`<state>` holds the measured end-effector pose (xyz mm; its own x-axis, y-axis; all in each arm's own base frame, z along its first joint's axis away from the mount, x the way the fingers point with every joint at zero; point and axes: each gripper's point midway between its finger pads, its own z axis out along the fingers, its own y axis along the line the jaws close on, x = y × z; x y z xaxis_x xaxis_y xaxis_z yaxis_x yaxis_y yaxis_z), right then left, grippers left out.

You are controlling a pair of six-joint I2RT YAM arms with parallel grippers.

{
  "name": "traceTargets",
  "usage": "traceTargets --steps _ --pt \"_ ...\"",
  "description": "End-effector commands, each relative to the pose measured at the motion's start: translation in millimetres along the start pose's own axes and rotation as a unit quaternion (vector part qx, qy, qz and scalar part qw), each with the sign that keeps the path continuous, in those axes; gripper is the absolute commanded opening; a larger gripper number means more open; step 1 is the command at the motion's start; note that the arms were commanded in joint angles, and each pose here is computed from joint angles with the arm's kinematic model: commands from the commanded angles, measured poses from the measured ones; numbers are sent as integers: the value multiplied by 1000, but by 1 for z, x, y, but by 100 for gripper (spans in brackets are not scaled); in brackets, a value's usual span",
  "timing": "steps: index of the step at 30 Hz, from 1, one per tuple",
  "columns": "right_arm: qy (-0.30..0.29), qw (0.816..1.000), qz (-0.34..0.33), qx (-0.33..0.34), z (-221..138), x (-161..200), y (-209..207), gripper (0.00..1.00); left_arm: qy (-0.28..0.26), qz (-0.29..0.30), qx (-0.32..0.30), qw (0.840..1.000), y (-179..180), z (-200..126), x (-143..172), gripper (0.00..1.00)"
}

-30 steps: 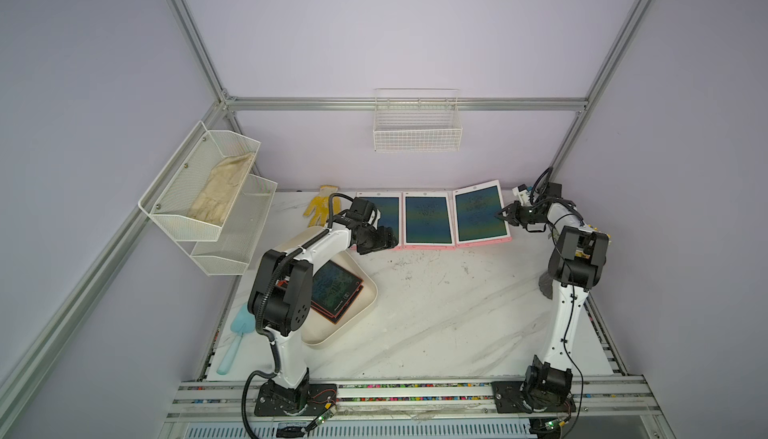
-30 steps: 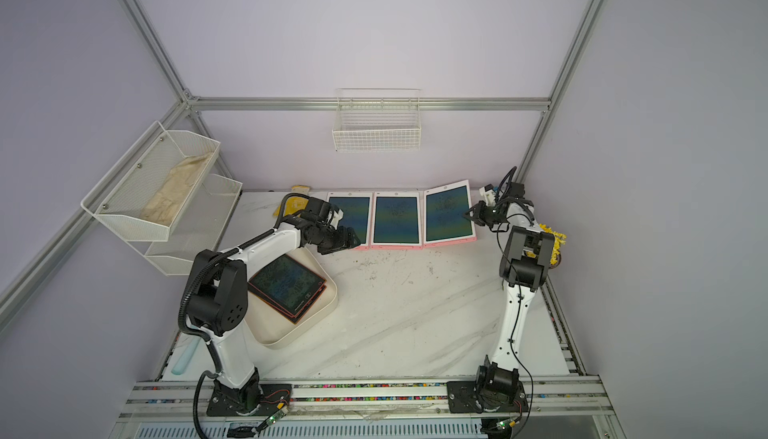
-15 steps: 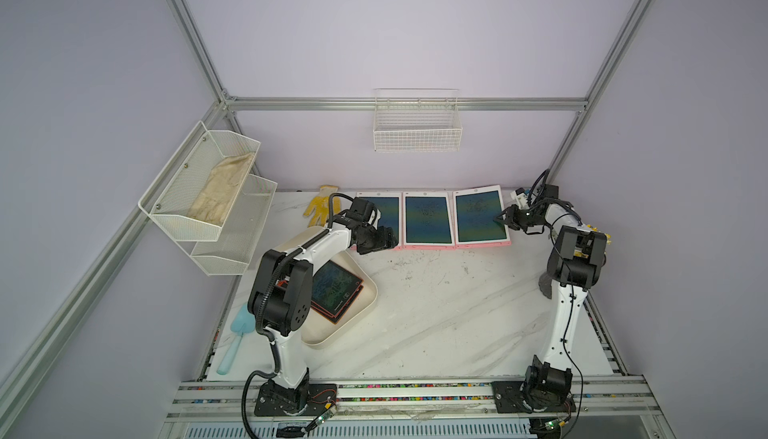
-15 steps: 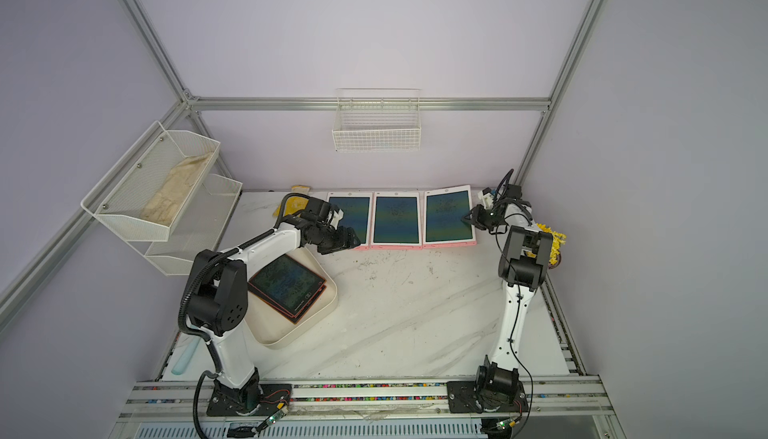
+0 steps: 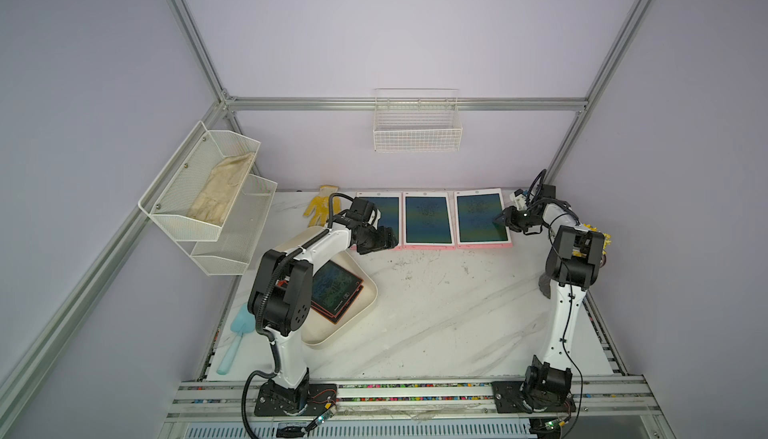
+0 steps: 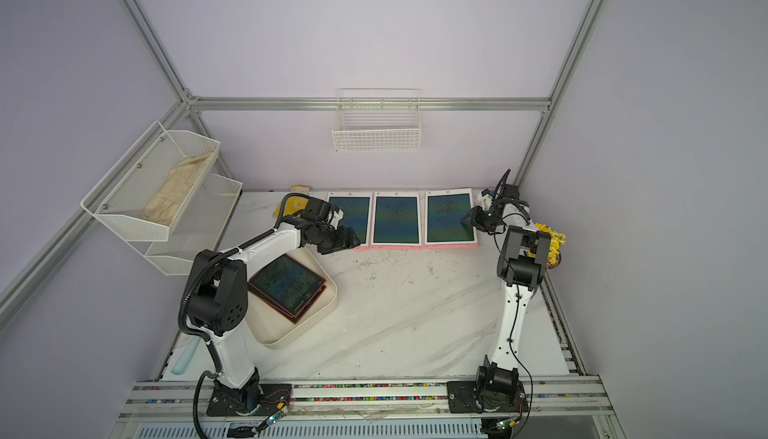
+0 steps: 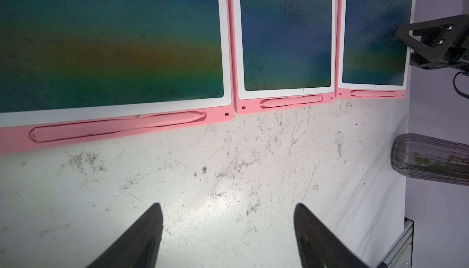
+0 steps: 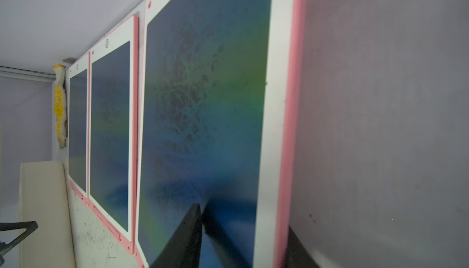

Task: Take out the writing tablet from the storage box
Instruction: Place the writing tablet at the center of the board.

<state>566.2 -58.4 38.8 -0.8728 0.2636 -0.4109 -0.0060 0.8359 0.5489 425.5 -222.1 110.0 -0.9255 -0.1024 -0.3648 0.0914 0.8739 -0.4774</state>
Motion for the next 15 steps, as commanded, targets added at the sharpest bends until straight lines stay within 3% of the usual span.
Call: traceTargets --steps 1,15 --pt "11 999 -14 41 9 7 -21 47 -13 18 17 1000 -11 -9 -9 80" --pt "5 997 -6 80 28 1 -19 51 -10 16 15 1000 -7 -8 -6 80"
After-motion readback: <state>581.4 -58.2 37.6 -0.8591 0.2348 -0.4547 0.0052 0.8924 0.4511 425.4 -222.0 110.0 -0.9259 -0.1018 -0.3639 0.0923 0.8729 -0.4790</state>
